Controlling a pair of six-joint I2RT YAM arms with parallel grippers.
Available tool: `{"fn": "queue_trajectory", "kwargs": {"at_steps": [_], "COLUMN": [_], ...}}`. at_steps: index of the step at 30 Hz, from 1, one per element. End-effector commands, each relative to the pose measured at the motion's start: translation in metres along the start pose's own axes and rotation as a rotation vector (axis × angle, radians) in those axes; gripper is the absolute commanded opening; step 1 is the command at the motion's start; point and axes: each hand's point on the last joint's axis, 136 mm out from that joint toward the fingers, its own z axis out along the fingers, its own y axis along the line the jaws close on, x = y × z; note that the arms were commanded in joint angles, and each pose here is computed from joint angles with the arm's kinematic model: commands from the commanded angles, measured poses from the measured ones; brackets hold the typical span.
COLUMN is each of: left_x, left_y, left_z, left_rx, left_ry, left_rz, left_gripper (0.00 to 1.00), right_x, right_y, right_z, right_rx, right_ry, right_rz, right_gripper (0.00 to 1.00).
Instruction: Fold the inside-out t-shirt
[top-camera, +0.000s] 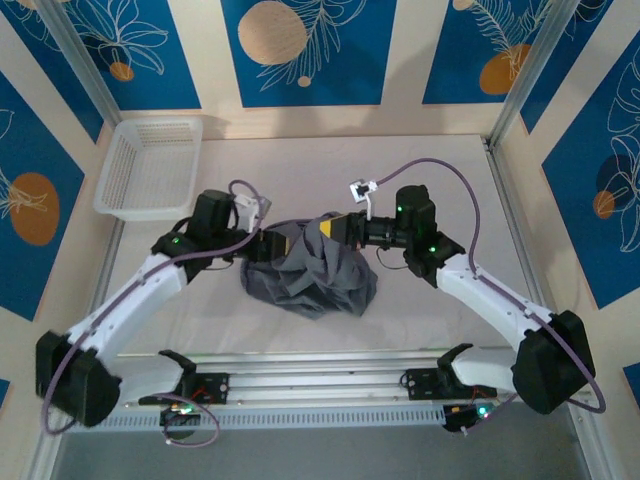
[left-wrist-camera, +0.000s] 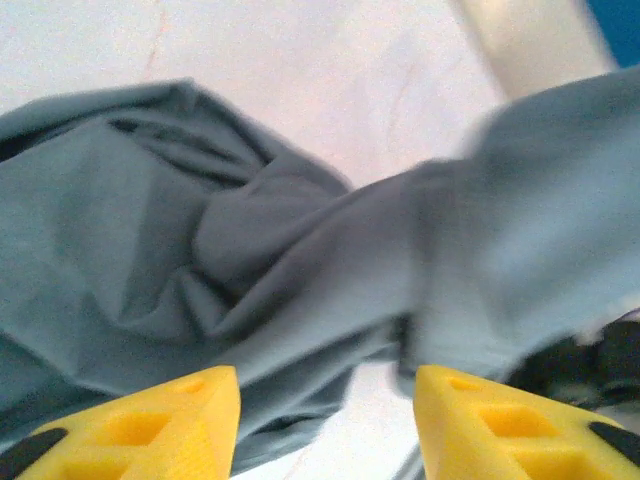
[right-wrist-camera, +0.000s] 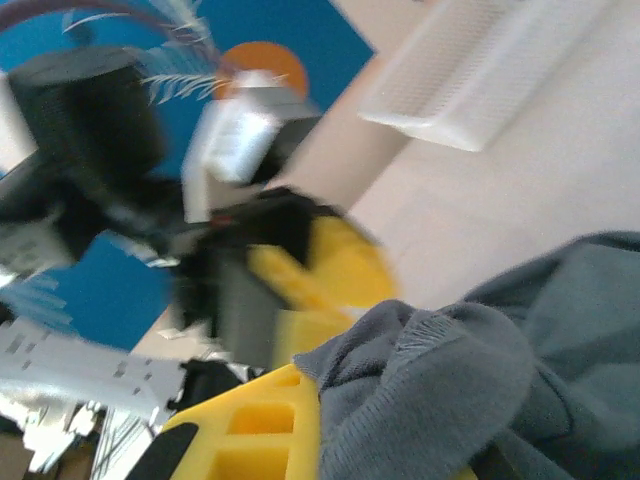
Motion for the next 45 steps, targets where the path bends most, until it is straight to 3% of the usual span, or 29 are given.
{"fn": "queue_trajectory", "kwargs": {"at_steps": [1, 4, 9, 12, 15, 20, 26, 32, 37, 45], "left_x": [-0.016, -0.01, -0.004, -0.003, -0.001, 0.007, -0.01, -0.009, -0.005, -0.007], "left_y": [-0.034, -0.035, -0.037, -0.022, -0.014, 0.005, 0.001, -0.038, -0.05, -0.076], "left_z": [-0.014, 0.002, 0.042, 0.062, 0.071, 0.061, 0.025, 0.032, 0.039, 0.029], "left_rx": [0.173, 0.171, 0.075, 0.015, -0.008, -0.128, -0.108, 0.116, 0.177, 0.23], "left_ry": [-0.124, -0.101, 0.0, 0.019, 0.027, 0.041, -0.031, 0.042, 0.085, 0.098], "left_rz": [-0.096, -0.237, -0.255, -0.344, -0.388, -0.405, -0.332, -0.205, -0.138, 0.04], "left_gripper": [0.44, 0.43, 0.54, 0.53, 0.39, 0.03, 0.0, 0.0, 0.0, 0.0], "right_x": [-0.009, -0.01, -0.011, -0.011, -0.008, -0.004, 0.023, 0.056, 0.052, 0.074], "right_y": [-0.021, -0.019, -0.012, -0.01, -0.012, -0.028, -0.124, -0.128, -0.111, -0.091], "right_z": [-0.002, 0.0, 0.005, 0.006, 0.005, -0.001, -0.05, -0.065, -0.074, -0.047], "right_rx": [0.117, 0.112, 0.098, 0.105, 0.122, 0.191, 0.377, 0.358, 0.348, 0.325], "right_ry": [-0.041, -0.032, -0.02, -0.016, -0.008, -0.022, -0.165, -0.13, -0.158, 0.066], "right_rz": [0.089, 0.1, 0.097, 0.089, 0.086, 0.12, 0.316, 0.288, 0.173, -0.091], "right_gripper": [0.0, 0.0, 0.0, 0.0, 0.0, 0.0, 0.01, 0.21, 0.35, 0.62]}}
